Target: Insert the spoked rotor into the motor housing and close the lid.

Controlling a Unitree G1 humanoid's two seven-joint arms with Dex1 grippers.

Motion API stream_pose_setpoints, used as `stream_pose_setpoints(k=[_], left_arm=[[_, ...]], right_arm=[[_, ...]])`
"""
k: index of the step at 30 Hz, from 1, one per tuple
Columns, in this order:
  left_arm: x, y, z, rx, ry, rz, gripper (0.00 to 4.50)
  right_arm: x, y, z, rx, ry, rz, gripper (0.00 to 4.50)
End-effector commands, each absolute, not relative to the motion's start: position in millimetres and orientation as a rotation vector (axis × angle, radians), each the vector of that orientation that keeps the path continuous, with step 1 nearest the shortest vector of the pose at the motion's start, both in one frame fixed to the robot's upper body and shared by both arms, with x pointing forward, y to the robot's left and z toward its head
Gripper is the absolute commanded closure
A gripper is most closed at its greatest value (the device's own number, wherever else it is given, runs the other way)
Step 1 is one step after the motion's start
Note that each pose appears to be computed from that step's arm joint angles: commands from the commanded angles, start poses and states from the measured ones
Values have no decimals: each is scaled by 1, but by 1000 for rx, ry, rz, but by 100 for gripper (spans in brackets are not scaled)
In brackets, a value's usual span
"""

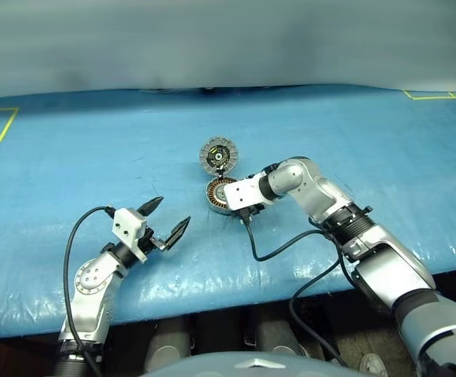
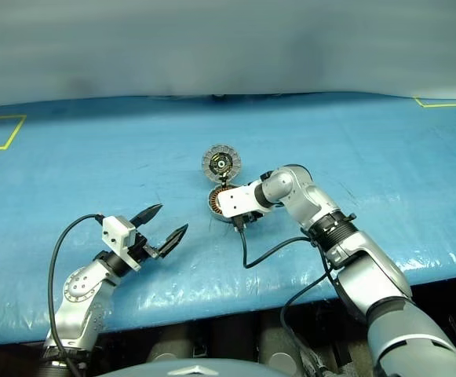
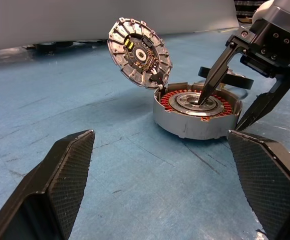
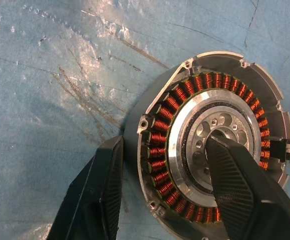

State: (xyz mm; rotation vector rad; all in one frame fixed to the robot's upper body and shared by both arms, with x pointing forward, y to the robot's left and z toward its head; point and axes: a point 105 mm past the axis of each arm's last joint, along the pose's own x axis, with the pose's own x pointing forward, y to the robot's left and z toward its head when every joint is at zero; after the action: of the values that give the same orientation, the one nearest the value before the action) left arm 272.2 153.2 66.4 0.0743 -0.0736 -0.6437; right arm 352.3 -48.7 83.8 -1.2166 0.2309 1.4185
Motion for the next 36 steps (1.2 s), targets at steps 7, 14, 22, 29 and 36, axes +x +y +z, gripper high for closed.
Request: stream_pose_setpoints(k=[7,14,22,29,36], left_arm=[[272,152,80,103,-126,-649,0],[271,156,78,107,-117,-645,0],[272,152,78,103,-118,-657,0],[273,152,76,100,-113,-658,0],[272,151,75,94,-109,-665,0]], right_arm=[[317,-31,78,-1116,192,1447,236],[294,-27,72,-1067,191,1441,236],[286,-33,65,-1041,243,1412,201],[270,-16,108,-644,94,1436,43],[283,-43,140,-377,-1,1249,43]])
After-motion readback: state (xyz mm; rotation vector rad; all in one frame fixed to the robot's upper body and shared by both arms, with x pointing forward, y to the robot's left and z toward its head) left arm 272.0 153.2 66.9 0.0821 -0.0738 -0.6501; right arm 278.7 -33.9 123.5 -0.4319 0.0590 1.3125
